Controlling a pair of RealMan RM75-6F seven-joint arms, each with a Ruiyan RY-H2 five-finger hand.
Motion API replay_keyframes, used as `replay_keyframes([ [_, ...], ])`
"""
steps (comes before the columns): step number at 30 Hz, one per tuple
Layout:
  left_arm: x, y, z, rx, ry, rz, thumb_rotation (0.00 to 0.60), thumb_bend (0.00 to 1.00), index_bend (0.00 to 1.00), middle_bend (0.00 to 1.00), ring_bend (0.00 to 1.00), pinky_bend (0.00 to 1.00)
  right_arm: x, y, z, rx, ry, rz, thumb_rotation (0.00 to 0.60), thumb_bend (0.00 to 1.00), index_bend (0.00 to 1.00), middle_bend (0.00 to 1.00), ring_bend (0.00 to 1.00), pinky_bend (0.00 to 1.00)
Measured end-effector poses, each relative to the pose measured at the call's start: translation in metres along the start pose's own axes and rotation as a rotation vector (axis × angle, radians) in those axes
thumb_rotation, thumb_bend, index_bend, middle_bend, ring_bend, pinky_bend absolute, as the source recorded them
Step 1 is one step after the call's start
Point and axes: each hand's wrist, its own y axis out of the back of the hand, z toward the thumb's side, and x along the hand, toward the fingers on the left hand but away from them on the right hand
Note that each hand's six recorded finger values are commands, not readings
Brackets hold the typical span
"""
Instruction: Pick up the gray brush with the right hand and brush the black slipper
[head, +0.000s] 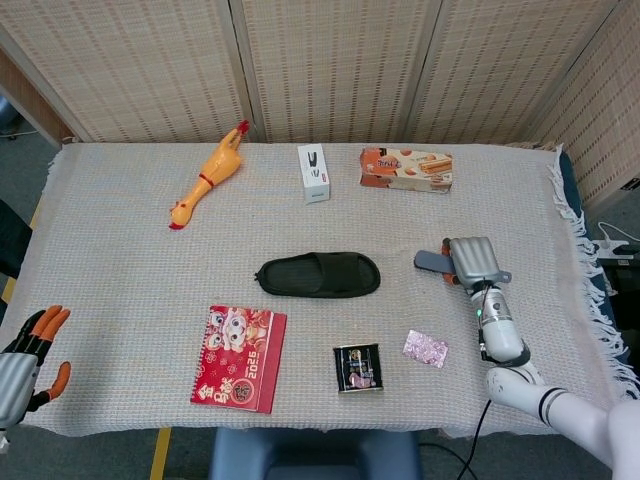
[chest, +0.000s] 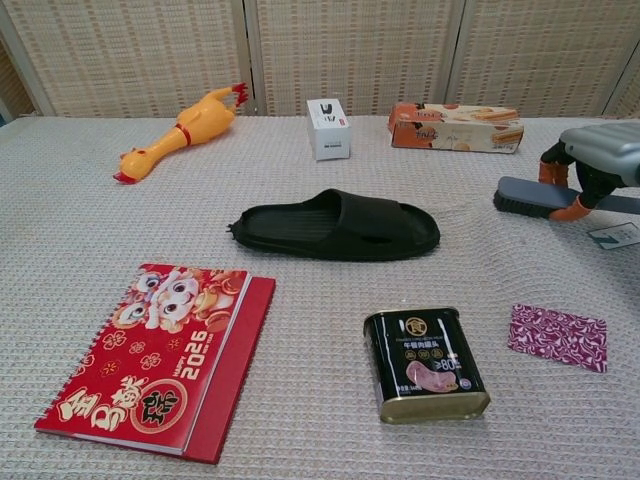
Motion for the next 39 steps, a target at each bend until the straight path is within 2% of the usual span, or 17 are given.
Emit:
replay_keyframes([
  [12,0.002,-0.003,0.001,-0.003,-0.003,-0.015,0.600,0.52,0.00,0.00,0.00,0.35,0.028,0.071,0.001,-0.121,0.096,0.017,0.600,0.40,0.79,0.53,0.58,0.82],
  [15,0.003,-0.004,0.004,-0.007,-0.009,-0.022,0.600,0.52,0.00,0.00,0.00,0.35,0.035,0.078,0.012,-0.140,0.131,0.049,0.600,0.40,0.79,0.53,0.58,0.82],
  [23,0.007,-0.006,0.005,-0.026,-0.020,-0.041,0.600,0.52,0.00,0.00,0.00,0.35,0.030,0.076,0.068,-0.096,0.245,0.093,0.600,0.40,0.79,0.54,0.58,0.82],
  [26,0.008,-0.006,0.004,-0.030,-0.017,-0.044,0.600,0.53,0.00,0.00,0.00,0.35,0.028,0.071,0.083,-0.078,0.263,0.101,0.600,0.40,0.79,0.54,0.58,0.82],
  [30,0.005,-0.003,-0.001,-0.049,-0.013,-0.045,0.600,0.53,0.00,0.00,0.00,0.35,0.018,0.062,0.117,-0.047,0.297,0.105,0.600,0.40,0.79,0.54,0.58,0.82],
  [33,0.001,0.001,-0.005,-0.059,-0.010,-0.040,0.600,0.53,0.00,0.00,0.00,0.35,0.008,0.050,0.139,-0.024,0.291,0.116,0.600,0.40,0.79,0.54,0.58,0.82],
  [39,-0.003,0.004,-0.010,-0.066,-0.004,-0.035,0.600,0.52,0.00,0.00,0.00,0.35,-0.008,0.033,0.163,-0.018,0.261,0.136,0.600,0.40,0.80,0.54,0.59,0.82],
])
